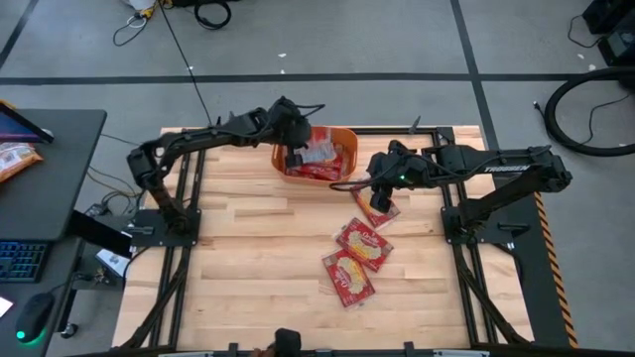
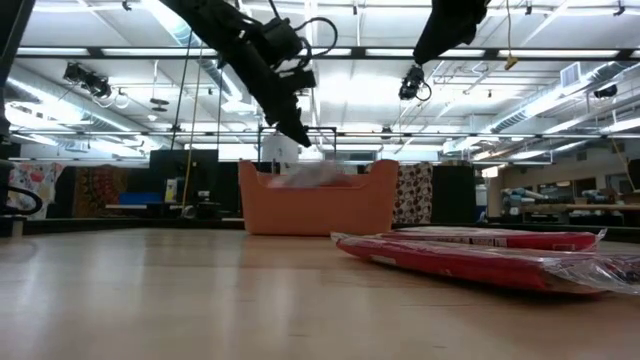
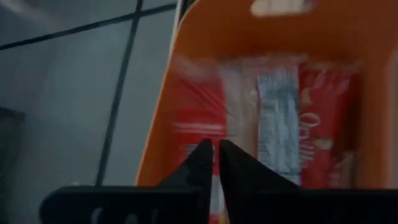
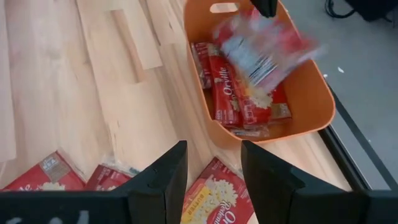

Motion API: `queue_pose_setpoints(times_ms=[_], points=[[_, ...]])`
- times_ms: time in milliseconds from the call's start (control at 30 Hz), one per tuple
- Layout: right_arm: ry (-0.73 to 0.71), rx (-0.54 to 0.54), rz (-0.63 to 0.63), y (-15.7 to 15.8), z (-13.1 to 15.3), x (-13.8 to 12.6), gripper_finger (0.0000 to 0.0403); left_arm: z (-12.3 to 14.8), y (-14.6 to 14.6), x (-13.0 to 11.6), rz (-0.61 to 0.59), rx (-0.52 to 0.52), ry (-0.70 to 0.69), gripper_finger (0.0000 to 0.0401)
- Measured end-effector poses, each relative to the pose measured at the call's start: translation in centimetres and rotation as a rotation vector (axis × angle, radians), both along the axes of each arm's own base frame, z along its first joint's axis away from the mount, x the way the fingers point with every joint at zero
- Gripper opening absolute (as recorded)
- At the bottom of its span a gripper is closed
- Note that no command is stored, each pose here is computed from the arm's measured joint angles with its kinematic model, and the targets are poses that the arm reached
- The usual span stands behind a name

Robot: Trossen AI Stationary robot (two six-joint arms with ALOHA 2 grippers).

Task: Sort popcorn bags into baskets
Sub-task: Put the popcorn bag into the orange bin

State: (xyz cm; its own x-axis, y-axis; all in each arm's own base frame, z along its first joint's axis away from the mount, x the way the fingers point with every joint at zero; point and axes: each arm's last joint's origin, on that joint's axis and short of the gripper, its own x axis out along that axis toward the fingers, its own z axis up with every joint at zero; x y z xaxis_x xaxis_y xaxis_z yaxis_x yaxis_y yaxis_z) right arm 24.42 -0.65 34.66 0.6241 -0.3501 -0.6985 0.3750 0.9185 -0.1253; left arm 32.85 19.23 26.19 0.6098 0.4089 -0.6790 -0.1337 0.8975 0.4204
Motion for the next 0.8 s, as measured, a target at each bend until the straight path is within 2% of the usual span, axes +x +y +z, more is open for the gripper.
queue_pose_setpoints(times_ms=[167, 300, 400, 533, 633, 800], points=[[-0.004, -0.006, -0.013, -0.2, 0.0, 0.0, 0.0155, -0.5, 0.0, 0.3, 0.015, 0.018, 0.025, 0.0083], [-0.003, -0.006, -0.024, -0.5, 0.0, 0.0, 0.0155, 0.5, -0.8, 0.5, 0.115, -0.075, -0.091, 0.0128], [0.011, -0.002, -0.025, -0.6, -0.1, -0.1, 0.0155, 1.9, -1.9, 0.9, 0.146, -0.249, -0.227, 0.0146], [0.022, 0.023, -0.006, -0.7, -0.2, -0.2, 0.0155, 2.5, -4.3, 2.1, 0.02, -0.496, -0.323, 0.015], [0.024, 0.047, 0.04, -0.6, -0.2, -0.1, 0.0155, 2.9, -6.2, 2.9, -0.075, -0.617, -0.352, 0.0149], [0.032, 0.137, 0.085, -0.3, -0.3, -0.2, 0.0155, 2.7, -9.1, 3.6, -0.004, -0.797, -0.331, 0.0149]])
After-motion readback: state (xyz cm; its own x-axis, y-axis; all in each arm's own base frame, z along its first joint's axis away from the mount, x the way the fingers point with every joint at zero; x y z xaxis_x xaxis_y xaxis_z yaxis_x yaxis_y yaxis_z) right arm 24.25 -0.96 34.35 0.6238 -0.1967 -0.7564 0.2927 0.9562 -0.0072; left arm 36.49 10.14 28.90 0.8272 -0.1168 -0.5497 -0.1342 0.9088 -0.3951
